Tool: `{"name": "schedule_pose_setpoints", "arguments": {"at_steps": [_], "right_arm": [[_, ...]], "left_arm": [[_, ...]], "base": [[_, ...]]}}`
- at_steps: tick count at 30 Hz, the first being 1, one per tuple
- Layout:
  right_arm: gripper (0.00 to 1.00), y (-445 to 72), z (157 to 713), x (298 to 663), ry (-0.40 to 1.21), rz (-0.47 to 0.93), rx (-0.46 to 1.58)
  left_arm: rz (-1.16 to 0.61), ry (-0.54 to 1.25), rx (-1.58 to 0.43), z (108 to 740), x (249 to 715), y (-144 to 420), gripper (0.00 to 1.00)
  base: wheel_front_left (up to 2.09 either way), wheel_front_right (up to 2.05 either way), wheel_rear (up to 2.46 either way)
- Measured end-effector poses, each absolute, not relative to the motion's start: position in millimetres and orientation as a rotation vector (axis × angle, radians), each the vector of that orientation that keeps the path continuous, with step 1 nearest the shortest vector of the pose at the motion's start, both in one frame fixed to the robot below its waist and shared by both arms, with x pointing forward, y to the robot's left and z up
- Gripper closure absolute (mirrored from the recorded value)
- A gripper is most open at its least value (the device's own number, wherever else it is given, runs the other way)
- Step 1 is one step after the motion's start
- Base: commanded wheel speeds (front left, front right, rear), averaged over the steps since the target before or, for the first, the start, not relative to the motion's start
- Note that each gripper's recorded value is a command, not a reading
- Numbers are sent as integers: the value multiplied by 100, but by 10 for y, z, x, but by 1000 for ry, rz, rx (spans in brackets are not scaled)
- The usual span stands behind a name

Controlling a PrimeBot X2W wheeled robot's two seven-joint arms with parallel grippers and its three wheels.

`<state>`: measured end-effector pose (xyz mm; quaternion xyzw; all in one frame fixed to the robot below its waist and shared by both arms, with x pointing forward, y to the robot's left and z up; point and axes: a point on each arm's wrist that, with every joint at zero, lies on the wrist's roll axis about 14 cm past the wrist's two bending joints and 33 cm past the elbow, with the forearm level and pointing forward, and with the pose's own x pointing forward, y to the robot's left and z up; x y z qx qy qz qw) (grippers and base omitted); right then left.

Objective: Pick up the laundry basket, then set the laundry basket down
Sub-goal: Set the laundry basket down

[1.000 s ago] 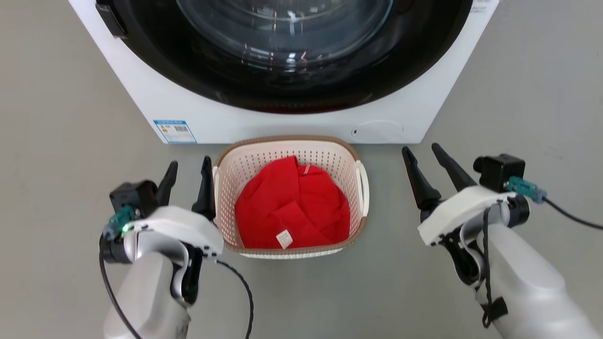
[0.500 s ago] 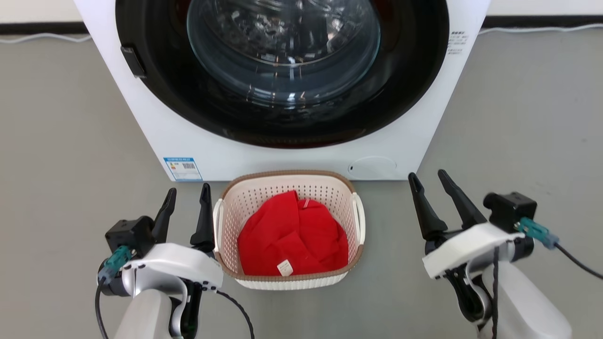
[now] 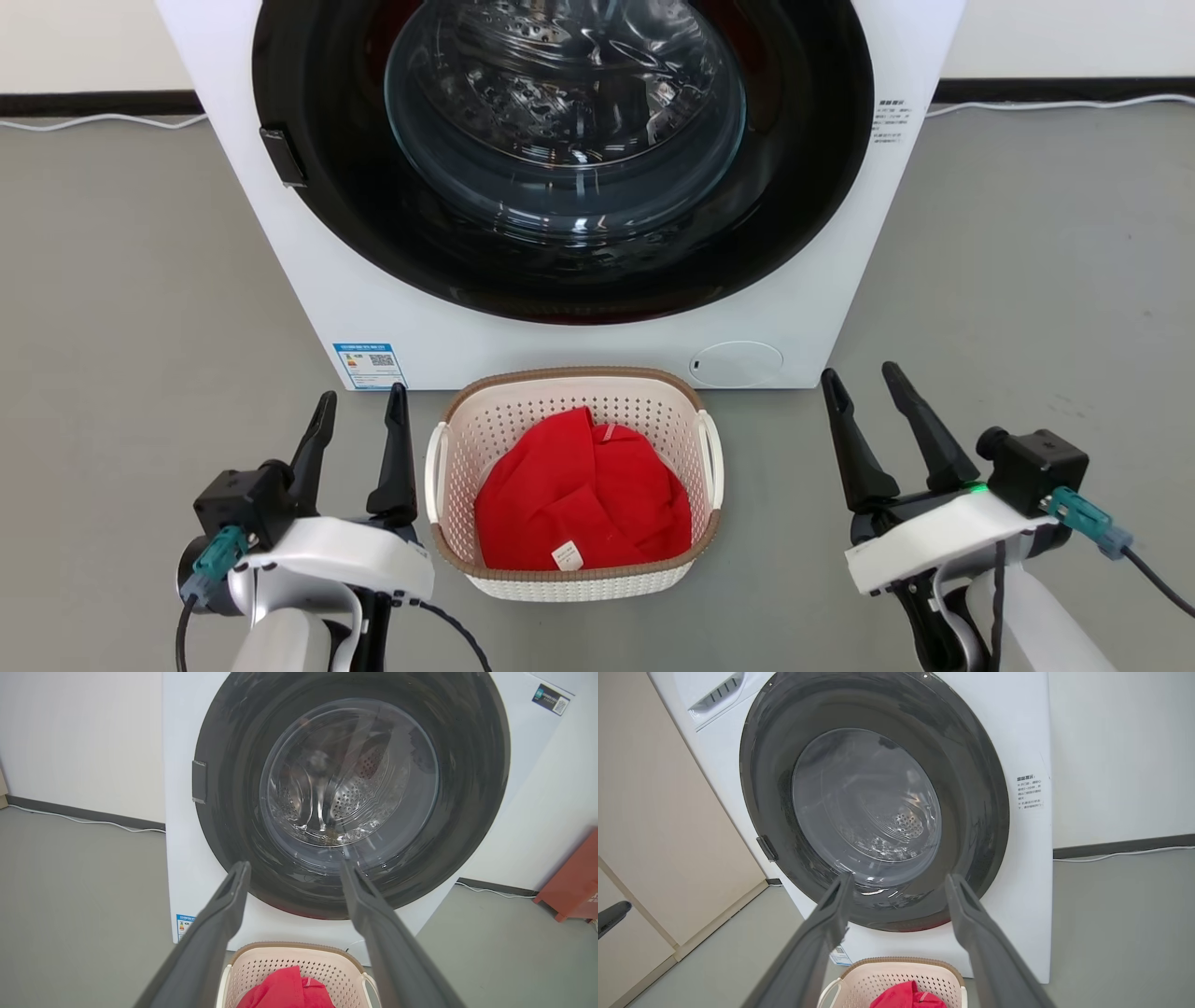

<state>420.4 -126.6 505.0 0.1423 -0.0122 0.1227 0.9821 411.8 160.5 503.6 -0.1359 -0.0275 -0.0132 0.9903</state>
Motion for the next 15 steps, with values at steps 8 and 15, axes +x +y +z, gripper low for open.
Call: {"name": "schedule_pose_setpoints", "arguments": {"at_steps": [8,15], "right_arm": [[0,-1323,5112,4146,-53,235,266],[0,-1398,5117,4112,-60,211,254]], "left_arm": [[-33,-79,-260,5106,3996,1579,0],[-38,-48,-268,5014,3902,1496,0]], "base": [[0,0,0],[0,0,0]]}}
